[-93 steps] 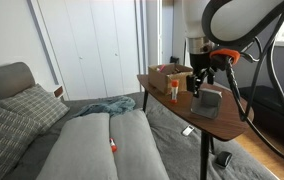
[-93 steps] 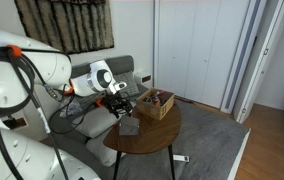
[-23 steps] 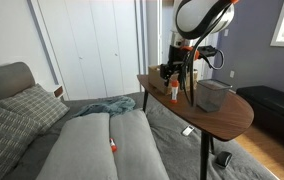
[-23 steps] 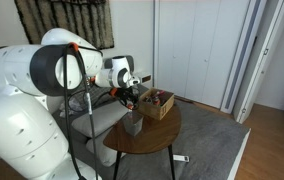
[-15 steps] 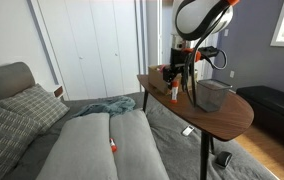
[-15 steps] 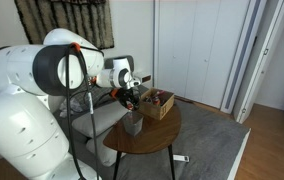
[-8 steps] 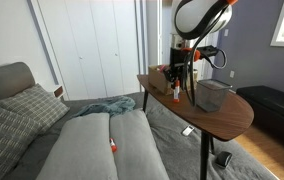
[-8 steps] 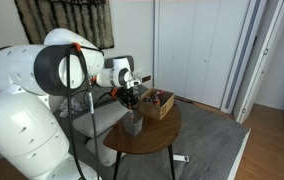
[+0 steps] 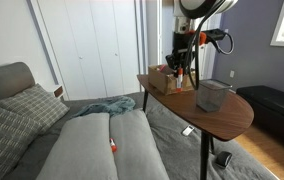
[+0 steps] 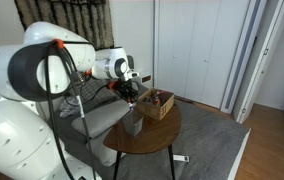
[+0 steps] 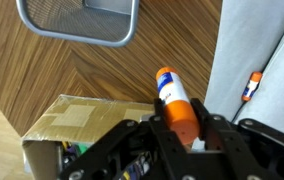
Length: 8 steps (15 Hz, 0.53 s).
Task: Put the container upright then put the orange and white object inside
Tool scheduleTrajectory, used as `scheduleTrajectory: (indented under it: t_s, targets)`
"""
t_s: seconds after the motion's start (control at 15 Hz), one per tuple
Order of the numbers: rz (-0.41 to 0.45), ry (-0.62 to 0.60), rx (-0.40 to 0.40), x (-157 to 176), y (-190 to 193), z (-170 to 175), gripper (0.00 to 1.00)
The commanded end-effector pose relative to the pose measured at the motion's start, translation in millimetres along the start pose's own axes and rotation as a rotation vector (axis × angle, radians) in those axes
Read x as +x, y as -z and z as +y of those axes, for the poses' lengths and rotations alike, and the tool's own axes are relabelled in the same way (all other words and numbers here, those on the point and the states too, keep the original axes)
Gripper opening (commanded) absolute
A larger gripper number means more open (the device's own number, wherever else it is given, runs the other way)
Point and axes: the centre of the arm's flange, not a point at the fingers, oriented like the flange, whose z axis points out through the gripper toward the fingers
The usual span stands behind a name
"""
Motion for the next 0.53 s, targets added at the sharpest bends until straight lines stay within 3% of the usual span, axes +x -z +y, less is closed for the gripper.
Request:
scheduleTrajectory:
  t_s: [0.0, 0.27, 0.47]
  targets:
    - [0.062, -0.015, -0.021, -30, 71, 17, 0.08]
    - [0.127, -0.07, -0.036, -51, 119, 41, 0.08]
    - [0.069, -0.117, -0.063, -62, 121, 63, 0.08]
